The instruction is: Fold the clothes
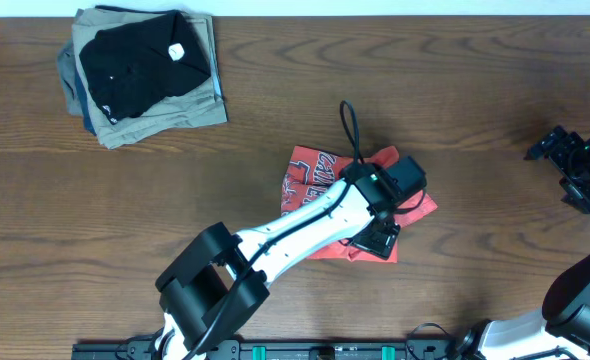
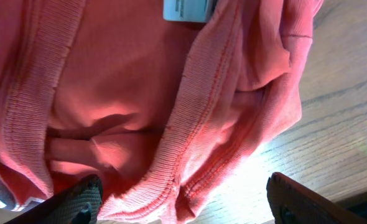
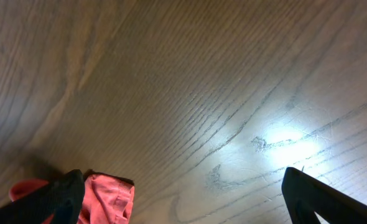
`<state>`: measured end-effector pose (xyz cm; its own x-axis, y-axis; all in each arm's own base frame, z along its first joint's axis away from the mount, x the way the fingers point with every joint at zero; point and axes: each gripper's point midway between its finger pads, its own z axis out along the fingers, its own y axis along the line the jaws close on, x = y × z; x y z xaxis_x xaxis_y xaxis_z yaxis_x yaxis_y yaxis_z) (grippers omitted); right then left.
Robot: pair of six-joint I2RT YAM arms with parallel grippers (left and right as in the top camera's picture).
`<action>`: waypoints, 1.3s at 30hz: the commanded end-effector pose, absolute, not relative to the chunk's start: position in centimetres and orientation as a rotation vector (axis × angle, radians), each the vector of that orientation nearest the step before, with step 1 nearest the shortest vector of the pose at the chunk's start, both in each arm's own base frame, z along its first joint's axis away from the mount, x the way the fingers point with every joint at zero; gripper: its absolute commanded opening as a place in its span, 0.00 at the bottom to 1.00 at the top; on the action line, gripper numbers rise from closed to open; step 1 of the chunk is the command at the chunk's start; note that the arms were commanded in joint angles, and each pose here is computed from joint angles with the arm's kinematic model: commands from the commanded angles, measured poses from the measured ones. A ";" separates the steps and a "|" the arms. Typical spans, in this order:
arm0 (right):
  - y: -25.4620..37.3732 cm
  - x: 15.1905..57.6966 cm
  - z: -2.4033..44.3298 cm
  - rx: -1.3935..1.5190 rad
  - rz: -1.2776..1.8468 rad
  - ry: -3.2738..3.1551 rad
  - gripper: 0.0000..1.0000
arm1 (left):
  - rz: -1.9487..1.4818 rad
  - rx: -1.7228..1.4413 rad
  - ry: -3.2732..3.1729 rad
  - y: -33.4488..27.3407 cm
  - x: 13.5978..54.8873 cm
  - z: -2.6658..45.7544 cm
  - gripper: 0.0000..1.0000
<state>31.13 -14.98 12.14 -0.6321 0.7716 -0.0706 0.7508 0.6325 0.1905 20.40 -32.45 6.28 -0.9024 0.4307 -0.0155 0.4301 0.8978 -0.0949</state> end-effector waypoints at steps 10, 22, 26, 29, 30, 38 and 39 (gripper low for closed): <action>-15.5 31.2 13.0 1.265 0.194 2.677 0.99 | 0.110 -0.716 -3.021 -31.8 19.9 5.2 0.42; -15.5 31.2 13.0 1.265 0.194 2.677 0.99 | 0.117 -0.697 -3.026 -31.7 19.8 5.9 0.06; -15.5 31.2 13.0 1.265 0.194 2.677 0.99 | 0.195 -0.721 -3.016 -32.5 18.9 8.0 0.06; -15.5 31.2 13.0 1.265 0.194 2.677 0.99 | 0.257 -0.782 -3.026 -33.3 17.7 9.7 0.06; -15.5 31.2 13.0 1.266 0.194 2.677 0.99 | 0.271 -0.802 -3.027 -33.5 17.4 10.1 0.06; -15.5 31.2 13.0 1.265 0.194 2.677 0.99 | 0.368 -0.938 -3.019 -37.0 14.0 10.5 0.06; -15.5 31.2 13.0 1.265 0.194 2.677 0.99 | 0.383 -0.951 -3.019 -37.5 13.8 10.3 0.06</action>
<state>31.13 -14.98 12.13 -0.6321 0.7717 -0.0702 0.7509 0.6324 0.1904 14.65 -36.42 10.15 -0.8219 0.5591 -0.1094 0.5694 0.8001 -0.1886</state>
